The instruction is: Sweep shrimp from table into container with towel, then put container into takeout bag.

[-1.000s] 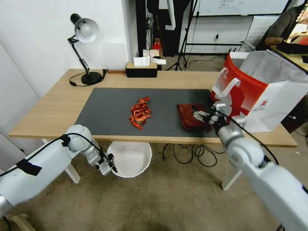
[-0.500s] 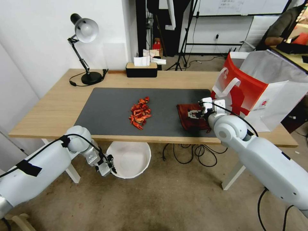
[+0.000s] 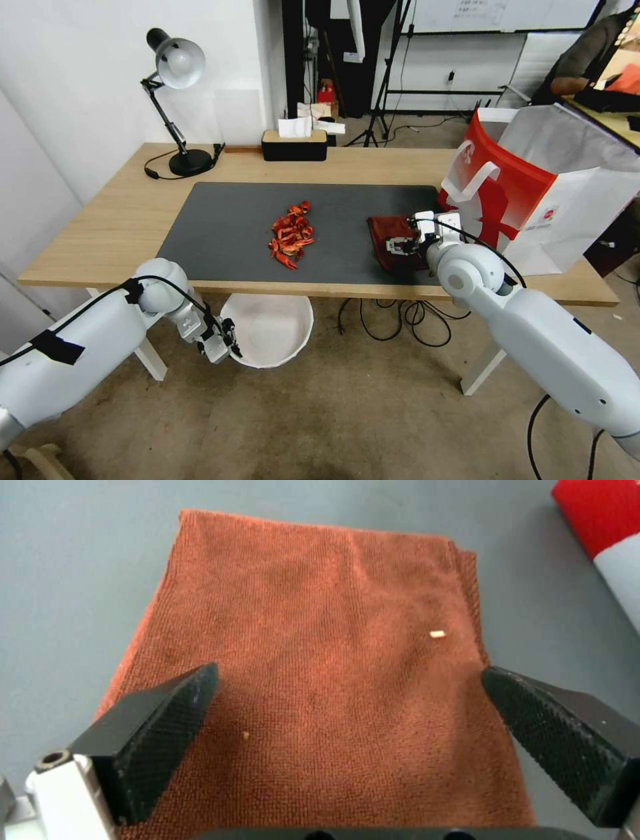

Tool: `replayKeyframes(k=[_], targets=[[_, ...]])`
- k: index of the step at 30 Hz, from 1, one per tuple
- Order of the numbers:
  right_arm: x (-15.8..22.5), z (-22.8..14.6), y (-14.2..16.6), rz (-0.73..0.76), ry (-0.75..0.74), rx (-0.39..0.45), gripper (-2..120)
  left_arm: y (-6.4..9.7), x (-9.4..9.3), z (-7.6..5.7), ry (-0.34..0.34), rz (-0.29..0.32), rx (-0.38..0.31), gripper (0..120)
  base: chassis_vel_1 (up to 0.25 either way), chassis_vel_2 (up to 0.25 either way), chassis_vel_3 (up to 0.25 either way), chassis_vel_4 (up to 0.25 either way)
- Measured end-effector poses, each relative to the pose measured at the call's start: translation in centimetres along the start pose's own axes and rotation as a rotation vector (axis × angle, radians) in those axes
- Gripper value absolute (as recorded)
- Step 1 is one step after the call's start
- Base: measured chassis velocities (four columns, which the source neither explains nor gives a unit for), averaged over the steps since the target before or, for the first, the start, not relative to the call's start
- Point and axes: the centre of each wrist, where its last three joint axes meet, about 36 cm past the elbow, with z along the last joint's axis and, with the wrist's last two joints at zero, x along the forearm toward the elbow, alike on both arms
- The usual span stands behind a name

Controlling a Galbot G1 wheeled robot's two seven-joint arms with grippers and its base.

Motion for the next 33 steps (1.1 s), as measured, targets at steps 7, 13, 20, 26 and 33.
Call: replayKeyframes(k=[7, 13, 20, 26, 33], targets=[[-0.09, 0.28, 0.49, -0.010, 0.021, -0.024, 82, -0.42, -0.15, -0.09, -0.005, 0.001, 0.002, 0, 0.000, 0.000, 0.000, 0.000], [-0.01, 0.45, 0.39, -0.006, 0.028, -0.037, 64, -0.50, -0.25, -0.15, -0.009, -0.002, 0.001, 0, 0.000, 0.000, 0.000, 0.000], [0.14, 0.51, -0.02, 0.002, 0.025, -0.043, 40, -0.72, -0.65, -0.20, -0.019, -0.004, -0.004, 0, 0.000, 0.000, 0.000, 0.000], [0.25, 0.55, -0.14, -0.007, 0.001, -0.057, 14, -0.91, -0.85, -0.24, -0.023, -0.007, -0.006, 0, 0.000, 0.000, 0.000, 0.000], [0.37, 0.46, -0.13, -0.014, -0.023, -0.069, 5, -0.94, -0.53, -0.11, -0.018, -0.018, -0.003, 0, 0.000, 0.000, 0.000, 0.000]])
